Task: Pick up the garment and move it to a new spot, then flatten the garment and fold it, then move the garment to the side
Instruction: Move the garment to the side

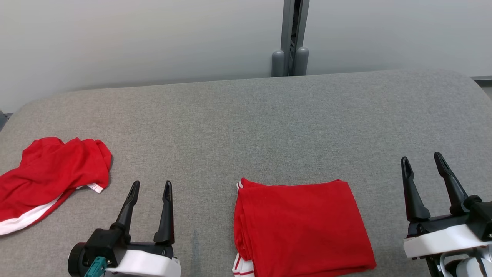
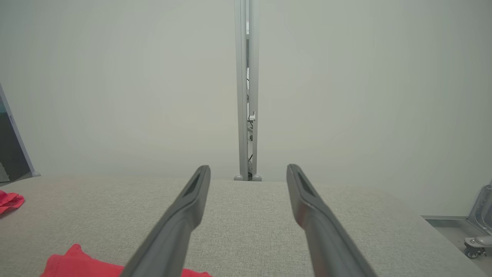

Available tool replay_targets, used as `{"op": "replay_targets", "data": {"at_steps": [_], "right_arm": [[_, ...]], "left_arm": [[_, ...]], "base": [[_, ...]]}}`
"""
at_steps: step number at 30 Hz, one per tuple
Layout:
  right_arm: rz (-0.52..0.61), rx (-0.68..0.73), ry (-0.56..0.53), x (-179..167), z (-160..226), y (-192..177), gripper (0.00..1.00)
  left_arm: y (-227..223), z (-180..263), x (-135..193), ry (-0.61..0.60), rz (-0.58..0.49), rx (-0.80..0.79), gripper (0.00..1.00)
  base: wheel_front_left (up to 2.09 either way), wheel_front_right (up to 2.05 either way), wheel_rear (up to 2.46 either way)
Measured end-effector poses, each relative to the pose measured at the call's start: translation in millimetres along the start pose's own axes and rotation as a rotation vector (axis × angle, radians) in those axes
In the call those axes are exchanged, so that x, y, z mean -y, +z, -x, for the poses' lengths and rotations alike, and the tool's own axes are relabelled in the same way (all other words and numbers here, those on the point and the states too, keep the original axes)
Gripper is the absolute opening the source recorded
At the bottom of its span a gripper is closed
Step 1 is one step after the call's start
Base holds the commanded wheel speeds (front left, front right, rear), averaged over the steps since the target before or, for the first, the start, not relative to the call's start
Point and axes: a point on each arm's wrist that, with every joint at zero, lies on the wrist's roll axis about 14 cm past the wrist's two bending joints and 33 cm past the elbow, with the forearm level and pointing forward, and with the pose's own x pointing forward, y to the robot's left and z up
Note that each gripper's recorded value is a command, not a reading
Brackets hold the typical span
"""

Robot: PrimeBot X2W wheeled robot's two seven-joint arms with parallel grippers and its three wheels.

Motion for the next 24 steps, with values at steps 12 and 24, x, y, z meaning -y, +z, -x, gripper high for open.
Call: {"op": "replay_targets", "data": {"at_steps": [12, 24], "right_arm": [[-0.003, -0.006, 0.008, -2.9, -0.5, -2.0, 1.00], [-0.011, -0.001, 0.000, -1.9, 0.4, -0.4, 1.00]], "left_arm": [[0.3, 1.1, 0.0, 0.002, -0.001, 0.001, 1.00], [2.1, 2.3, 1.1, -0.001, -0.001, 0.006, 1.00]], "base": [[0.00, 0.00, 0.00], [0.00, 0.00, 0.00]]}}
